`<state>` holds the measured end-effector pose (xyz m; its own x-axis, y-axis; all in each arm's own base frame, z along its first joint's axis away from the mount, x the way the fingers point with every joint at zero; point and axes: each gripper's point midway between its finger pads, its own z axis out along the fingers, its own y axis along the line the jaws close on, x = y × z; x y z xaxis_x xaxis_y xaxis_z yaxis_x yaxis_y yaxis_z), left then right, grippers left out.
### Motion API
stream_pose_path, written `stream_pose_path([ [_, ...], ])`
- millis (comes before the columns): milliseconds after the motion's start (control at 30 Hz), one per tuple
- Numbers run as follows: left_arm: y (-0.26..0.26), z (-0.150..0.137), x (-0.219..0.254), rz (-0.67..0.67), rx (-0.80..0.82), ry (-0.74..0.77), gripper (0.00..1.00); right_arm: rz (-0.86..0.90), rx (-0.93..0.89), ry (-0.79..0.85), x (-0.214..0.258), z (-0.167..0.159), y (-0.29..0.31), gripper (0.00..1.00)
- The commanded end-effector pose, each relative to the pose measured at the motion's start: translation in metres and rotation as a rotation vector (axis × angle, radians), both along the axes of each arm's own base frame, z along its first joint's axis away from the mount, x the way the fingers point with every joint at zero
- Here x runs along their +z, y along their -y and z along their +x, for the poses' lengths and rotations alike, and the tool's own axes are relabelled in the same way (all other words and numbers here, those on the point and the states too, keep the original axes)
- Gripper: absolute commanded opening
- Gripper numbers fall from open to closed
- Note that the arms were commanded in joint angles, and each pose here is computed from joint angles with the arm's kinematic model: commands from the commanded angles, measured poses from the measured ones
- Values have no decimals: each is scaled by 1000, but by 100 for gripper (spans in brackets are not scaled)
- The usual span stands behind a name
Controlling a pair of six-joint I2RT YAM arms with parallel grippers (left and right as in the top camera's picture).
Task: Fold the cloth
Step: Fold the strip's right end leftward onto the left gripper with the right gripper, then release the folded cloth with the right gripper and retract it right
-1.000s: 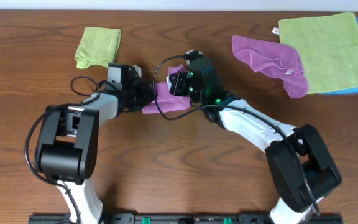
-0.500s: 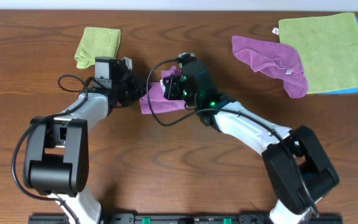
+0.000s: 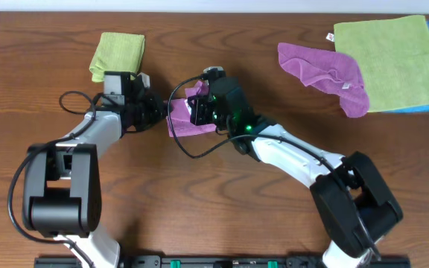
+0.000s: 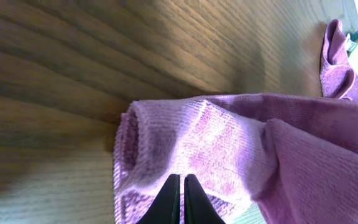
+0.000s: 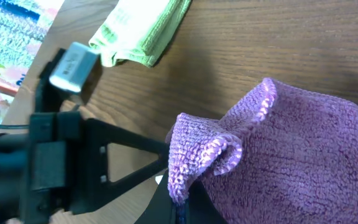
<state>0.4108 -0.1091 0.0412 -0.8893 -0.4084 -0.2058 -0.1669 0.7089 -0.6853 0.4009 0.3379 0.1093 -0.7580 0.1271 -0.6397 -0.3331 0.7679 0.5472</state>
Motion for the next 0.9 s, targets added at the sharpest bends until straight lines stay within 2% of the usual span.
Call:
stream_pose_path([
  [0,-13,8,21,60,-4,79,6,-16,33,6,-7,-1,-14,1],
  [267,-36,2,30,144,23,87,6,-32,61,-10,-22,-1,-32,2],
  [800,-46,-7,28,139,38,44,6,-63,59,-16,-45,8,-40,2],
  [833,-45,-7,28,135,36,44,6,-62,60,-16,-45,8,-40,7],
  [867,-45,-7,29,133,35,44,6,-64,63,-14,-45,7,-41,16],
])
